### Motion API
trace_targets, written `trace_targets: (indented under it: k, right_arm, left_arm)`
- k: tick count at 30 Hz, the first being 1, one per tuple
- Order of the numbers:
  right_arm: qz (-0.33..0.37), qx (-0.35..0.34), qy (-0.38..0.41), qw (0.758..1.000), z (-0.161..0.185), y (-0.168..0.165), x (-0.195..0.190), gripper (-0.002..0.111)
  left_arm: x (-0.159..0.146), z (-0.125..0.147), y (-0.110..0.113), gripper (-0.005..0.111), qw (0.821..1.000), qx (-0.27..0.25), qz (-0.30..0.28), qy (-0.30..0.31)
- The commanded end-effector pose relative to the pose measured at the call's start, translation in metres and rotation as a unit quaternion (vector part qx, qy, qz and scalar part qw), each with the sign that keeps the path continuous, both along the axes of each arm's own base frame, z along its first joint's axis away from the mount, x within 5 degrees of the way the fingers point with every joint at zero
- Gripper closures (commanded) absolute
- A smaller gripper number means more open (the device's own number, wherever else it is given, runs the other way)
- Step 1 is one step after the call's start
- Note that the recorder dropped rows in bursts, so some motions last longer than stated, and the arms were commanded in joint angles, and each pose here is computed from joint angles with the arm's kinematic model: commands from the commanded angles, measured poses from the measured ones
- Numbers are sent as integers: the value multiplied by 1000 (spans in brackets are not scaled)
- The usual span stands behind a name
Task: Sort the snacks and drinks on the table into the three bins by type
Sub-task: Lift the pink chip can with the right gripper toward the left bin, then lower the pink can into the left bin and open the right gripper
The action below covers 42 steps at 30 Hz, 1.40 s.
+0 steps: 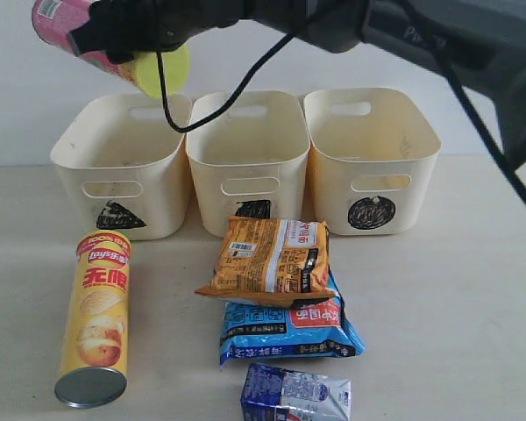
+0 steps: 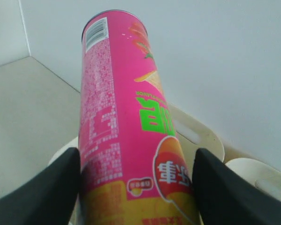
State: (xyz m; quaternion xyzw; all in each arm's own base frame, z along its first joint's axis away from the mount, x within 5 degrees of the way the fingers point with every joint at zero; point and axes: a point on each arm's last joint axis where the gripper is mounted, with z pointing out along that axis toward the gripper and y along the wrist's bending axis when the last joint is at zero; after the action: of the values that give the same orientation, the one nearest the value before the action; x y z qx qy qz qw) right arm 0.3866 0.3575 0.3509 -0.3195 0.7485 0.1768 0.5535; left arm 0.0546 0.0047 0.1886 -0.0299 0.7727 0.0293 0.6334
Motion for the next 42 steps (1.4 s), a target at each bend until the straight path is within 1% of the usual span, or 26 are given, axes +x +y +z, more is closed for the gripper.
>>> trace_targets:
  k: [1, 8, 10, 13, 18, 20, 22, 24, 26, 27, 28, 34, 40, 42]
  right_arm:
    - [0, 28, -20, 999, -15, 10, 9, 108]
    - [6, 40, -30, 999, -55, 26, 23, 108]
    - [10, 53, -44, 998, -64, 30, 27, 108]
    - [11, 52, -45, 998, -77, 32, 31, 108]
    - [9, 50, -47, 998, -82, 31, 35, 107]
    - [9, 55, -53, 997, -80, 30, 36, 98]
    - [9, 60, -58, 996, -79, 30, 37, 82]
    - [7, 60, -59, 996, -79, 28, 38, 60]
    - [6, 60, -59, 996, -79, 27, 39, 41]
    - [6, 60, -59, 996, -79, 27, 39, 35]
    - [6, 59, -58, 997, -79, 27, 39, 33]
    - [5, 60, -56, 997, -78, 27, 39, 33]
    - [4, 60, -56, 997, -65, 23, 35, 33]
    - [1, 55, -47, 997, -57, 20, 33, 39]
  left_arm:
    - [0, -1, 0, 102, 1000, 6, 0, -2]
    - [0, -1, 0, 102, 1000, 6, 0, -1]
    - [0, -1, 0, 102, 1000, 6, 0, -1]
    - [0, -1, 0, 102, 1000, 6, 0, -1]
    - [0, -1, 0, 102, 1000, 6, 0, -1]
    - [0, -1, 0, 102, 1000, 6, 0, -2]
    - [0, -1, 0, 102, 1000, 6, 0, -2]
    - [0, -1, 0, 102, 1000, 6, 0, -2]
    - [0, -1, 0, 102, 1000, 6, 0, -2]
    - [0, -1, 0, 102, 1000, 6, 0, -2]
    - [0, -1, 0, 102, 1000, 6, 0, -2]
    - [0, -1, 0, 102, 1000, 6, 0, -1]
    - [0, -1, 0, 102, 1000, 6, 0, -1]
    - [0, -1, 0, 102, 1000, 6, 0, -1]
